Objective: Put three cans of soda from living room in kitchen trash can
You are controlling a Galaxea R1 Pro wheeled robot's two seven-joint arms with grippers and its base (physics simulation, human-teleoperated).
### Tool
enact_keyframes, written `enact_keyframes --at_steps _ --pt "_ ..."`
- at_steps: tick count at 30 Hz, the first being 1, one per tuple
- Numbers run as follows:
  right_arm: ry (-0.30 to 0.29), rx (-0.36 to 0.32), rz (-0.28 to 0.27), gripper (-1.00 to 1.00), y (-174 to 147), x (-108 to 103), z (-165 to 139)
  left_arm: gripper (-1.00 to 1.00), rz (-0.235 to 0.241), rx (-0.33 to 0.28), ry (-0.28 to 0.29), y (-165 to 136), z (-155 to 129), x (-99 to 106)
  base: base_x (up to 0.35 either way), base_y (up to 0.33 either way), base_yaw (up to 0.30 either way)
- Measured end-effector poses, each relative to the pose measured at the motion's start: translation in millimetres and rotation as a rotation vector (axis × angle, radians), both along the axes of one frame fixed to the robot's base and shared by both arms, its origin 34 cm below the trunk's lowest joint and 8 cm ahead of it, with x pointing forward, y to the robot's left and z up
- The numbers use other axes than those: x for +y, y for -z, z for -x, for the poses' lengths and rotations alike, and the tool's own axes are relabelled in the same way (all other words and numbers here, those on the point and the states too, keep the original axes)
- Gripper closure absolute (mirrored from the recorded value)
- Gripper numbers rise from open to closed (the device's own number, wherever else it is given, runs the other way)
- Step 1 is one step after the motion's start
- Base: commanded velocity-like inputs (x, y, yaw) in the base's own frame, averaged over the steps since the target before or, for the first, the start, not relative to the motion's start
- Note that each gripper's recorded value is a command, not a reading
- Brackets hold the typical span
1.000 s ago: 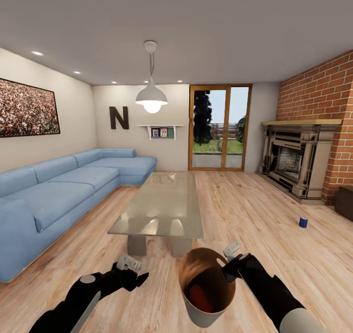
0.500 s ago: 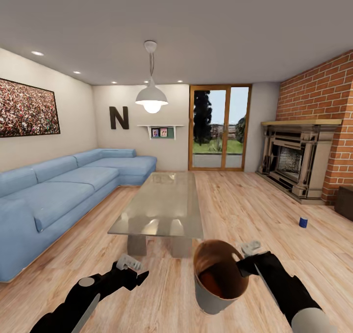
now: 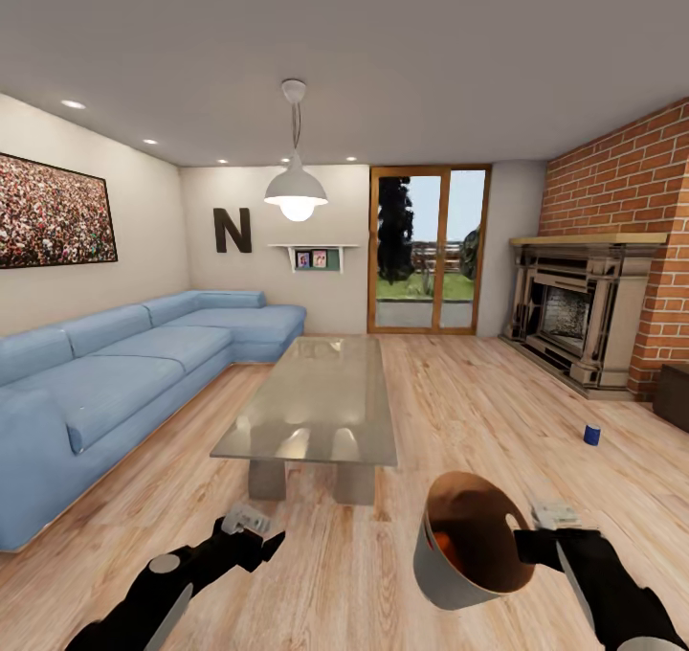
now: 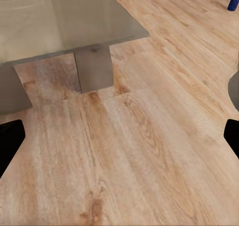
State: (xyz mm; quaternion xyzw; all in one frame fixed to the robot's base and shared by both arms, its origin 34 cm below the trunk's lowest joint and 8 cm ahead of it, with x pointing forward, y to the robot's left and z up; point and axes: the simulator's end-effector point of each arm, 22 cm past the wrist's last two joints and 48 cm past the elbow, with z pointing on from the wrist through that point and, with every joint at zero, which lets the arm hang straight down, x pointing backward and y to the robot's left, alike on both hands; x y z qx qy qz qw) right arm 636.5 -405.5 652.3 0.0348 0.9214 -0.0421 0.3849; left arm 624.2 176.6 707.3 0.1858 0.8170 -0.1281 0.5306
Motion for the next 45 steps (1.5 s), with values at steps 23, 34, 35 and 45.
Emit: enact_keyframes --at_steps 23,34,35,45 --pt "0.053 0.019 -0.03 1.0 24 -25 18 -1.0 -0.002 0.06 -0.063 52 6 30 0.0 0.0 -0.045" --pt "0.2 -0.024 -0.1 1.0 15 -71 31 -1.0 -0.002 0.052 -0.062 48 6 28 0.0 0.0 -0.184" --pt "0.203 -0.028 -0.107 1.0 14 -71 30 -1.0 -0.002 0.051 -0.062 47 6 28 0.0 0.0 -0.188" --pt "0.209 -0.041 -0.114 1.0 9 -72 30 -1.0 0.0 0.045 -0.062 44 6 27 0.0 0.0 -0.189"
